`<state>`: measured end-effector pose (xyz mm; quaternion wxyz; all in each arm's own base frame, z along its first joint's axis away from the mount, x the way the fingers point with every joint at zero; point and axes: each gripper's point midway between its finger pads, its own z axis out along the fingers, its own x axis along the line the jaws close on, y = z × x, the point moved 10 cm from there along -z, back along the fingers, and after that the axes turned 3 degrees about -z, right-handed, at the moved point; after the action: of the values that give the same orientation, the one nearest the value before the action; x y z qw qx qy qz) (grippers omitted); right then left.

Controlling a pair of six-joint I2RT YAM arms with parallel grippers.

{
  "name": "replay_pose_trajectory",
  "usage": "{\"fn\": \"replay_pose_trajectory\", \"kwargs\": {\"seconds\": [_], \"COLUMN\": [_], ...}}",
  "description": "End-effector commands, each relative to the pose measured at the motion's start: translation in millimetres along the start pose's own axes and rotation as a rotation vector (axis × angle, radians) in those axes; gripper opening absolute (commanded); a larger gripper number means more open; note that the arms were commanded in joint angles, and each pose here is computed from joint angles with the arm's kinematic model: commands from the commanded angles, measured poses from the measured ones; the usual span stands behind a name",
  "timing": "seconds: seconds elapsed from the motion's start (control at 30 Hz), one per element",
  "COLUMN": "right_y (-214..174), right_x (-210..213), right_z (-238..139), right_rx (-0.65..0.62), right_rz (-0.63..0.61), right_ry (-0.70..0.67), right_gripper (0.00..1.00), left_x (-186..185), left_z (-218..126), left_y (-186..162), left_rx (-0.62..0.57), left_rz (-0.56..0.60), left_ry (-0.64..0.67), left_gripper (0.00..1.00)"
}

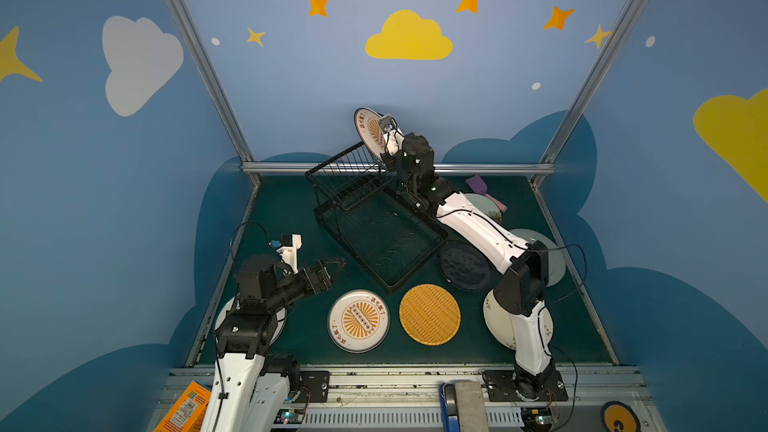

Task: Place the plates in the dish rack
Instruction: 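Carry the orange-printed plate with the right gripper to the rack's far end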

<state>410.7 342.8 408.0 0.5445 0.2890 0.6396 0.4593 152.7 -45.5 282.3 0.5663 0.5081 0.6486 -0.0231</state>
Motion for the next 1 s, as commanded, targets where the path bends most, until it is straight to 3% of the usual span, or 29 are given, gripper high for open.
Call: {"fn": "replay_pose_trajectory", "kwargs": {"seconds": [0.0, 0.97], "right_y": [20, -6], "right_x": [-16, 0], "right_z": [-3, 15], "right_rx": [-0.073, 0.003], "right_rz": [0.049, 0.029], "right_ry": [-0.045, -0.018], "right_gripper": [0.00, 0.00], "left_x": [-2, -3], "left_z": [-1, -3], "left_y": [1, 1], "left_rx": [-0.017, -0.028], "left_rz": [0.018, 0.021], "left_ry": [-0.027, -0.040], "left_gripper": [1.00, 1.00]}}
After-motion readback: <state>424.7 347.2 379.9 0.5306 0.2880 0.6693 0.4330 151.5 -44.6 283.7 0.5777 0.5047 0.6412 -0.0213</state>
